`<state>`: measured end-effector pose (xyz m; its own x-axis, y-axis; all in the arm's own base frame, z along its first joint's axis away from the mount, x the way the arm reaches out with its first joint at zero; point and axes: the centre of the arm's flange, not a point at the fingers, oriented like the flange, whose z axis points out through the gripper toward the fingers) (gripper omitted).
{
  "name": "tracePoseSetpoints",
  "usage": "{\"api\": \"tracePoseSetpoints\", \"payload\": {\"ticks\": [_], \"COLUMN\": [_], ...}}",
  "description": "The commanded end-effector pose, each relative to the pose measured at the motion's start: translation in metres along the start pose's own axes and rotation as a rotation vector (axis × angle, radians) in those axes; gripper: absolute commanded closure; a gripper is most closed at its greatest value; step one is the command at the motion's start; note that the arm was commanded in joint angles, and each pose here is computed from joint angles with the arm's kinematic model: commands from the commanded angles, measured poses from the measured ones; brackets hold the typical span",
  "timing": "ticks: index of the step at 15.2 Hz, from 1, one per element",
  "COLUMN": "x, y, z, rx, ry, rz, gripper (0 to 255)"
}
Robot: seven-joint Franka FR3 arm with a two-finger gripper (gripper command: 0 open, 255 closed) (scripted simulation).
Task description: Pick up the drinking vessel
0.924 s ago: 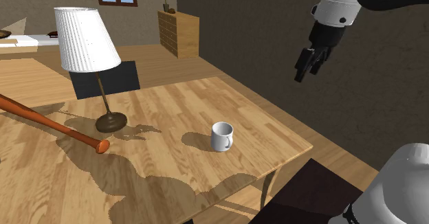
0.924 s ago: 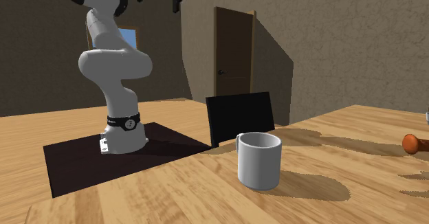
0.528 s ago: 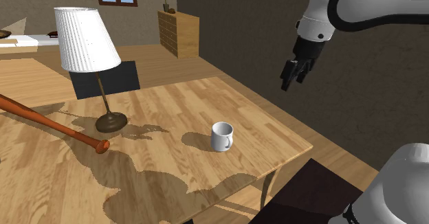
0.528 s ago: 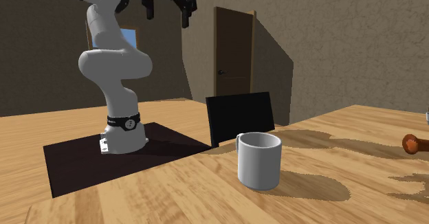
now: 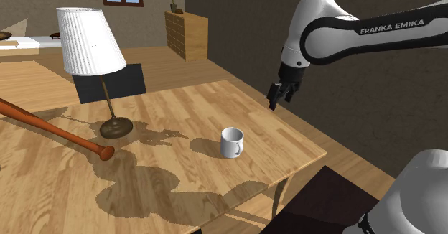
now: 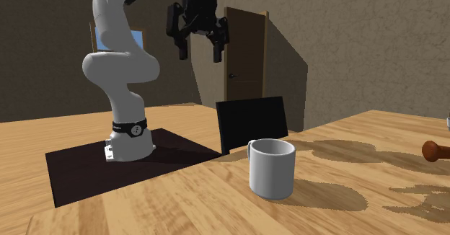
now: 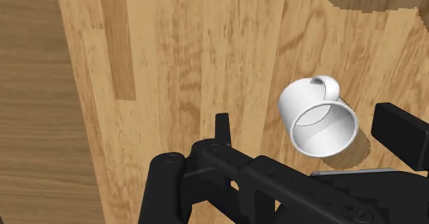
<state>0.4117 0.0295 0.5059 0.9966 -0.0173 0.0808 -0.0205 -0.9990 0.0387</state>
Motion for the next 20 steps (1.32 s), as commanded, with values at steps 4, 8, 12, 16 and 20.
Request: {"api": "tracePoseSetpoints", "payload": {"ticks": [4, 8, 12, 16, 20], "x": [0.039, 0.068, 0.096, 0.123, 0.126], "y": [-0.011, -0.022, -0.034, -0.046, -0.048], "z": [0.053, 0.096, 0.14, 0.184, 0.205], "rx": [0.017, 0.03, 0.043, 0.056, 0.058], "ry": [-0.007, -0.014, -0.021, -0.029, -0.029], "rz": [-0.002, -0.003, -0.005, -0.006, -0.007], "gripper": [0, 0, 0, 0, 0]}}
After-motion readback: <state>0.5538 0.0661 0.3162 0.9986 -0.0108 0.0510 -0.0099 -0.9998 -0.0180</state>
